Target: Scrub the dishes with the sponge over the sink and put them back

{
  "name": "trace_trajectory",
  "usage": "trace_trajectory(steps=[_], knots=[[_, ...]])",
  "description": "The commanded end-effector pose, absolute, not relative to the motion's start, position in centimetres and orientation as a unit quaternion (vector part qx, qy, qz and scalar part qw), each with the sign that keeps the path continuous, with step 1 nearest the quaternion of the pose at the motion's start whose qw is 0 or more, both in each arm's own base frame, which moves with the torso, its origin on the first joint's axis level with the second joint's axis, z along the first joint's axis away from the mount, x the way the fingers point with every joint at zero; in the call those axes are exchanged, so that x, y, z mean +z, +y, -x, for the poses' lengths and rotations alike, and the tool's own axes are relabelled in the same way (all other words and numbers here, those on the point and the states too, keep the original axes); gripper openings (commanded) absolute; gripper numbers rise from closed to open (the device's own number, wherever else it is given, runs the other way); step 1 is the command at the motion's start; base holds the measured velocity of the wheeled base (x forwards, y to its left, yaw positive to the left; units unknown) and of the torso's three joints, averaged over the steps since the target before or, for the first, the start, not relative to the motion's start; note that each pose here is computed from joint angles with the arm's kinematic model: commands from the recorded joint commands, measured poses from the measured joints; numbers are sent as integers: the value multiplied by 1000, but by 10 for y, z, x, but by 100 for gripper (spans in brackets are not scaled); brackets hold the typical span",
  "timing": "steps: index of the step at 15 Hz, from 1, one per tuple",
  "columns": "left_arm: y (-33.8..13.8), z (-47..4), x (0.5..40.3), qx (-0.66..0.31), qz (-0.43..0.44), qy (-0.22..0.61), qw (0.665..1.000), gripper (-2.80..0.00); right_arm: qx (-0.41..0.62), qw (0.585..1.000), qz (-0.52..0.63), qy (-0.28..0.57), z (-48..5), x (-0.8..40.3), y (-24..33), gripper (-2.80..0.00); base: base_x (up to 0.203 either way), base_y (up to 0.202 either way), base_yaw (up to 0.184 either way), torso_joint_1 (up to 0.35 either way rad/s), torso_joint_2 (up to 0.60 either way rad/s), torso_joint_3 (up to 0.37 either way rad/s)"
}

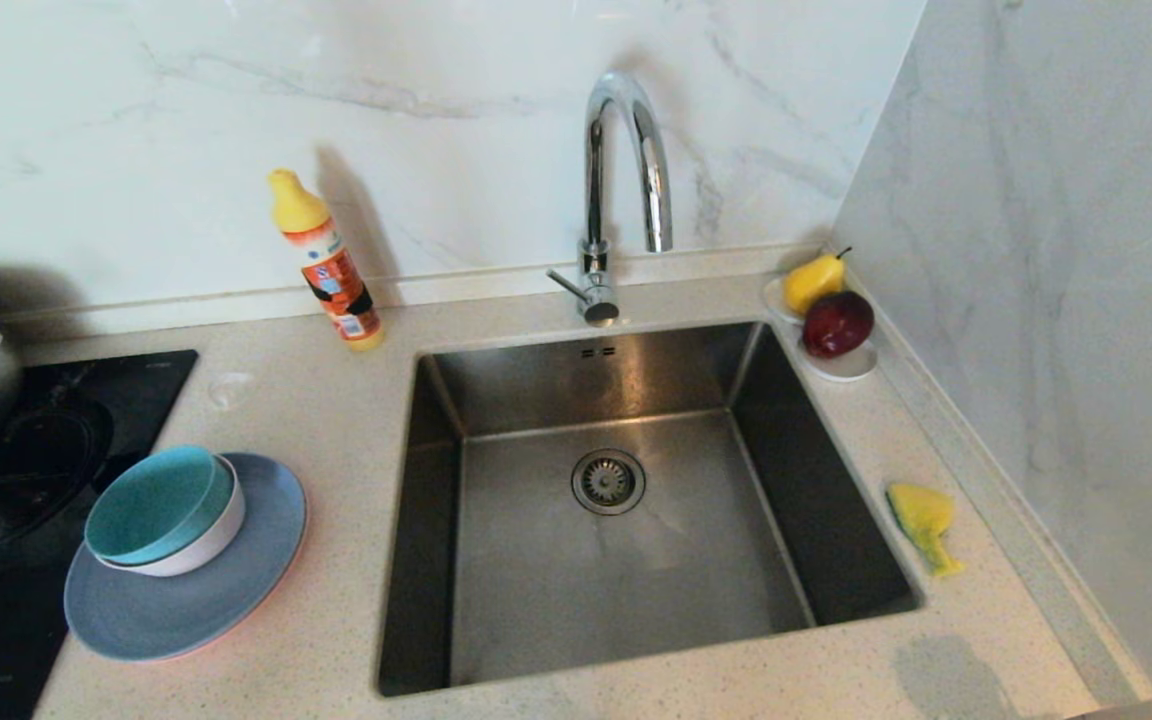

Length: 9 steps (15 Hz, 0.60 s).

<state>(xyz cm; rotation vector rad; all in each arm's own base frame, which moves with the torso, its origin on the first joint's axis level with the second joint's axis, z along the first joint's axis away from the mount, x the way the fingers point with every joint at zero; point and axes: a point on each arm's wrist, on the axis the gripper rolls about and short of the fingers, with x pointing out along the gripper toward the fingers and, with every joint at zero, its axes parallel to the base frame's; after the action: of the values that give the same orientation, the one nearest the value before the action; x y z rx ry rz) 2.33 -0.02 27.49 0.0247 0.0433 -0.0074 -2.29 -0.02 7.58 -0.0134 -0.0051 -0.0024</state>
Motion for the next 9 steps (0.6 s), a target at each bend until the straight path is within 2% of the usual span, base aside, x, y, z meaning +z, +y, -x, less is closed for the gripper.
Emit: trace_trajectory(steps=[1,5,8,9], knots=[[4,39,222,34,-8,-50,998,-280,-1,1000,7,-4,23,76,0,-280,0,0,0,0,0,0],[3,48,126,58,-9,-27,998,-280,-1,1000,7,-4,23,76,0,-280,0,0,0,0,0,0],[2,31,81,41,-15,48,998,-280,0,1000,7,-4,23,76,0,-280,0,0,0,0,0,0],[0,30,77,0,-14,55,998,-280,-1,1000,7,-4,23,76,0,-280,0,0,0,0,0,0]])
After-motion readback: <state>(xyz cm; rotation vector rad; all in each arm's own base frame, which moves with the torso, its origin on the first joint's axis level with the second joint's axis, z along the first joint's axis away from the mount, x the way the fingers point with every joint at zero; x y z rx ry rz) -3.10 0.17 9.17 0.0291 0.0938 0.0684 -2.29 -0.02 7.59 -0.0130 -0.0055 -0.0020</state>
